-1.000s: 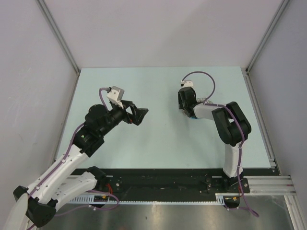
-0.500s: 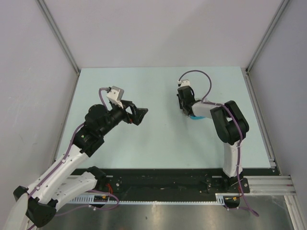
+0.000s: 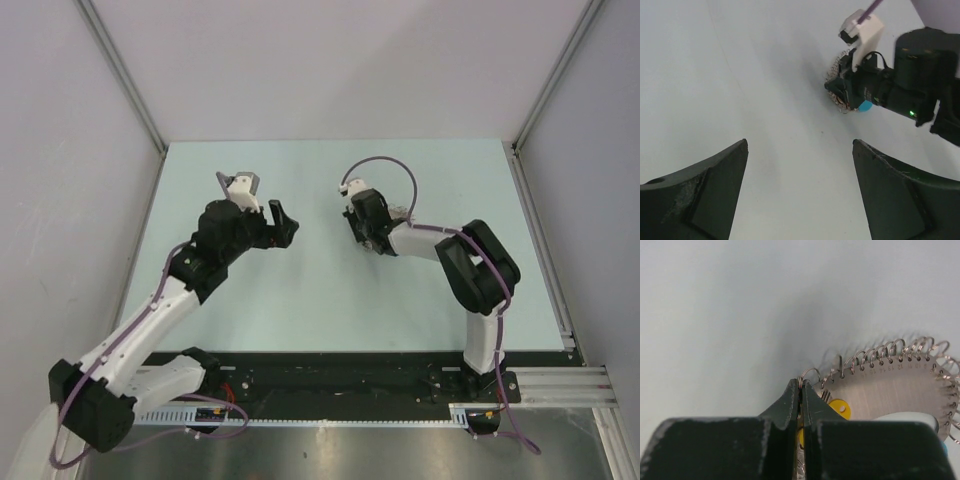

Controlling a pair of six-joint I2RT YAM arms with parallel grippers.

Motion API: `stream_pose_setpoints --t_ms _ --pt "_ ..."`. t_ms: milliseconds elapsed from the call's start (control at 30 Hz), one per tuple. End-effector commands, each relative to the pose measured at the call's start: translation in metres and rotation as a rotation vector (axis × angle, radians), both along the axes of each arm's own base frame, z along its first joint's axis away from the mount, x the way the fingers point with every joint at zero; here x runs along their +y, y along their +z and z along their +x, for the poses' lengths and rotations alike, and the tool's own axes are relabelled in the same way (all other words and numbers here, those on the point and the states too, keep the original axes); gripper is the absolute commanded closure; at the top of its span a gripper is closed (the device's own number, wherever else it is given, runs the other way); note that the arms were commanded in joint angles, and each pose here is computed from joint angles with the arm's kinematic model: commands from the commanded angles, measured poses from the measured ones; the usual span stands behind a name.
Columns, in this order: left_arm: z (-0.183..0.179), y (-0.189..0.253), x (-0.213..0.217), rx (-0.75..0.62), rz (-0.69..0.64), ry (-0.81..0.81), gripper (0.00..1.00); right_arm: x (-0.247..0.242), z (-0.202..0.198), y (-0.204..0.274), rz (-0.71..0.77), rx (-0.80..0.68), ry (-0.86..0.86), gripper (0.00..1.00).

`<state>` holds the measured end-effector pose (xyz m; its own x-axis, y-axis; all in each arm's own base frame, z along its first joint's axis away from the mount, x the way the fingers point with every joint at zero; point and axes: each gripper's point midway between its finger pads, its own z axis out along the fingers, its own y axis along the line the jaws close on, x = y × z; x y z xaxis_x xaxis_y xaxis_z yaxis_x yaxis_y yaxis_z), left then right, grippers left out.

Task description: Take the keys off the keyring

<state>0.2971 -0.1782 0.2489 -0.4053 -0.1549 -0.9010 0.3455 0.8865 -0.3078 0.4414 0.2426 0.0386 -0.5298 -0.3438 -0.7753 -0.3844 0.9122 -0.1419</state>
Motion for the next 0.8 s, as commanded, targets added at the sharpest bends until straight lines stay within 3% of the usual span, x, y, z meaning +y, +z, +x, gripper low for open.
stream_pose_setpoints --t_ms 0,33,133,433,767 --pt "0.0 -0.044 0.003 0.287 -0.164 -0.007 0.12 0.054 -0.04 0.042 0.157 -0.045 0.237 1.0" --pt "0.007 -0.051 0.015 0.334 -0.236 0.034 0.15 0.056 -0.049 0.04 0.166 -0.04 0.254 1.0" --pt "0.004 -0.068 0.01 0.397 -0.356 -0.051 0.18 0.061 -0.074 0.046 0.216 -0.065 0.287 1.0" --pt "0.018 -0.075 -0.027 0.377 -0.39 -0.148 0.14 0.091 -0.142 0.071 0.408 -0.109 0.47 1.0" --pt "0.021 -0.133 -0.089 0.505 -0.312 -0.224 0.19 0.097 -0.19 0.092 0.487 -0.176 0.607 1.0"
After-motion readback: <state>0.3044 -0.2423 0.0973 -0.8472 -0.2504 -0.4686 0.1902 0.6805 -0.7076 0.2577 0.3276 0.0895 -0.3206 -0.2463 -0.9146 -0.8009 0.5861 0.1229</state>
